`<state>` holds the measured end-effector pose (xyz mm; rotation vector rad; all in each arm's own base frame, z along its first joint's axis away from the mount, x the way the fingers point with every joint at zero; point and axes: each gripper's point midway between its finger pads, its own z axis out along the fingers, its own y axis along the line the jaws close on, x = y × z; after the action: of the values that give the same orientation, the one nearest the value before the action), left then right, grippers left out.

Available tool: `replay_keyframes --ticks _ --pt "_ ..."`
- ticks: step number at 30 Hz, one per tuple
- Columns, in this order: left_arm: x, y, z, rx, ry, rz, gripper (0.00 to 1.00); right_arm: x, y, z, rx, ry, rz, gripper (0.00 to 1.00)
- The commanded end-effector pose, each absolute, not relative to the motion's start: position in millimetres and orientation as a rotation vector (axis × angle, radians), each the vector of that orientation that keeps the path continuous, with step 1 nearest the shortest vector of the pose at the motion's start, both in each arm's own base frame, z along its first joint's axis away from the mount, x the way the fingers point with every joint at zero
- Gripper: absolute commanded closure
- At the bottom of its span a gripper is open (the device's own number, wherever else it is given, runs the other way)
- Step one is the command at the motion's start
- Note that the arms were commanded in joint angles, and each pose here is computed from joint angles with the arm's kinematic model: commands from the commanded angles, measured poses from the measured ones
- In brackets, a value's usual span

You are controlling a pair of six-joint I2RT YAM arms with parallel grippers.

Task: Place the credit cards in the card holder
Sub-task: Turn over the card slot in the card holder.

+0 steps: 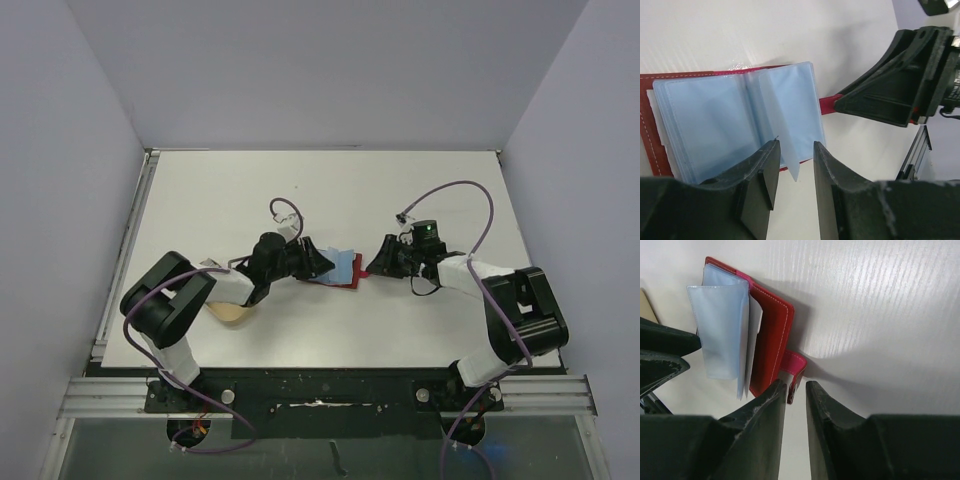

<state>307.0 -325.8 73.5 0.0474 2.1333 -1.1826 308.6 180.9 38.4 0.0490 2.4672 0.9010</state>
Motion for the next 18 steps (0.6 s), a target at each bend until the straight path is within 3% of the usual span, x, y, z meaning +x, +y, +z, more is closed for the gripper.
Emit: replay_keyframes --ticks 1,6,18 --pt "319 -335 89 0.094 2.065 -1.182 0.70 321 173 77 0.032 2.375 0.829 0.73" --pt "325 -326 77 0.100 2.118 -1.071 0.70 321 172 108 0.023 2.318 0.805 0.66" --pt "327 -314 73 0.068 2.145 -0.985 0.71 329 243 133 -0.098 2.240 0.924 0.67"
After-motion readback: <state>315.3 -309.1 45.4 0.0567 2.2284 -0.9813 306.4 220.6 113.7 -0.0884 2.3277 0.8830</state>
